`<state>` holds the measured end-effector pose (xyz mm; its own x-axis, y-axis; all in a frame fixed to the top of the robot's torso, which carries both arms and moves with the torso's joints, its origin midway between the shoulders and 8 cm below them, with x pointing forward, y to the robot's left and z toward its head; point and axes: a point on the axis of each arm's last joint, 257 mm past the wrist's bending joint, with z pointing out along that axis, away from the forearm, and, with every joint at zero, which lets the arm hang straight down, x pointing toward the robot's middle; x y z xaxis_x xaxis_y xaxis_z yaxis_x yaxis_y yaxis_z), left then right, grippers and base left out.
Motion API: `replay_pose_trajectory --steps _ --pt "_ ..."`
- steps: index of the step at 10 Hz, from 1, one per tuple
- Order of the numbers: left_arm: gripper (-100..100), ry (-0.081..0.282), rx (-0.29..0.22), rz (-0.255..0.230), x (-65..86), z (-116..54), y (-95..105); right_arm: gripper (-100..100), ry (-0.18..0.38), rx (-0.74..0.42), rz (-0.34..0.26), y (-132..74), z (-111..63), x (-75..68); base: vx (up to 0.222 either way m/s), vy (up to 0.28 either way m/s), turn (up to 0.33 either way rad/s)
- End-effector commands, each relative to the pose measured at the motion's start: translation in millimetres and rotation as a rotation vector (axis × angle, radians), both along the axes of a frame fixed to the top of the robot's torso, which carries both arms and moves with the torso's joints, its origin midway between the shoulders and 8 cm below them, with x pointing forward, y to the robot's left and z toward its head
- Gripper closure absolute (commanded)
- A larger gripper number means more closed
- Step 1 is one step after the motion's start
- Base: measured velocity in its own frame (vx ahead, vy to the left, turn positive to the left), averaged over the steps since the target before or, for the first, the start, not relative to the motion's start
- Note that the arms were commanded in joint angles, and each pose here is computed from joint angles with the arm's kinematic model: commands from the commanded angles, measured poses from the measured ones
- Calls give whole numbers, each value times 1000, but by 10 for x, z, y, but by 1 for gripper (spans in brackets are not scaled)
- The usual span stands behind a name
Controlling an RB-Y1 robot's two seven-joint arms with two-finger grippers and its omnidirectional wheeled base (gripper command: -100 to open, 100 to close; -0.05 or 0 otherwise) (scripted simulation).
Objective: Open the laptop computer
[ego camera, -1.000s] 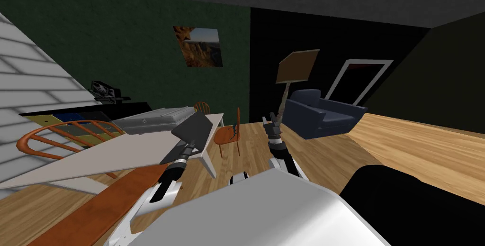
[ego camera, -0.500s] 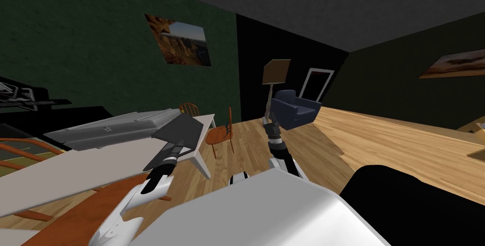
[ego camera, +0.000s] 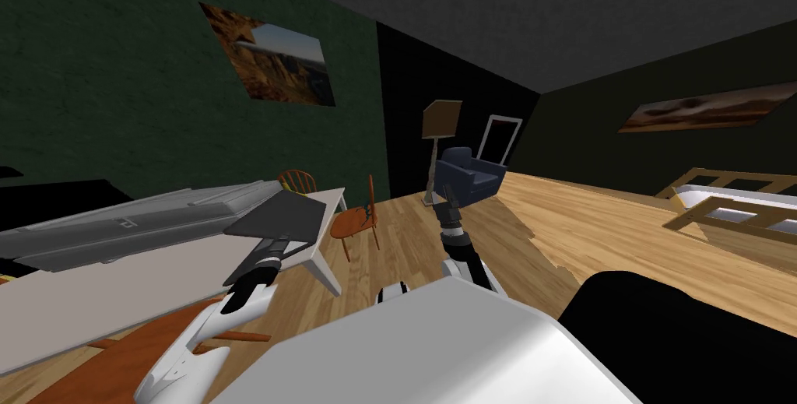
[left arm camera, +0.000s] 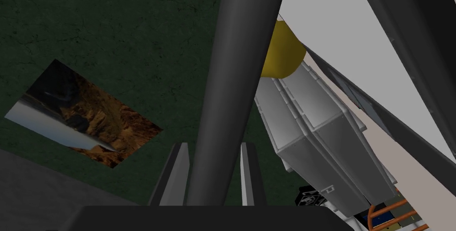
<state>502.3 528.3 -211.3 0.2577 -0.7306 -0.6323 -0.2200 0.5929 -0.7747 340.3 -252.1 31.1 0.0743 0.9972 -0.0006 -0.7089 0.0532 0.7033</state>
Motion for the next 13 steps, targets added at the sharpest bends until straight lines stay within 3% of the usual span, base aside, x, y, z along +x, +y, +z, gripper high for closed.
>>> replay_pose_trajectory --steps 1,2,3,4,12,13 --pt "100 2 -30 27 5 -51 161 0 0 0 0 -1 -1 0 -44 -2 30" --pt "100 -24 -76 70 19 44 391 0 0 0 0 -1 -1 -1 -92 -15 -227" --pt "100 -8 -53 51 9 -39 291 0 0 0 0 0 0 0 -55 -4 -77" --pt "100 -25 -140 61 63 -89 263 0 0 0 0 -1 -1 0 -46 62 -3" --pt "100 -75 -465 79 295 -269 10 0 0 0 0 -1 -1 -1 -49 98 -18" --pt "-100 -75 -435 81 321 -129 88 0 0 0 0 -1 -1 -1 -39 35 -38"
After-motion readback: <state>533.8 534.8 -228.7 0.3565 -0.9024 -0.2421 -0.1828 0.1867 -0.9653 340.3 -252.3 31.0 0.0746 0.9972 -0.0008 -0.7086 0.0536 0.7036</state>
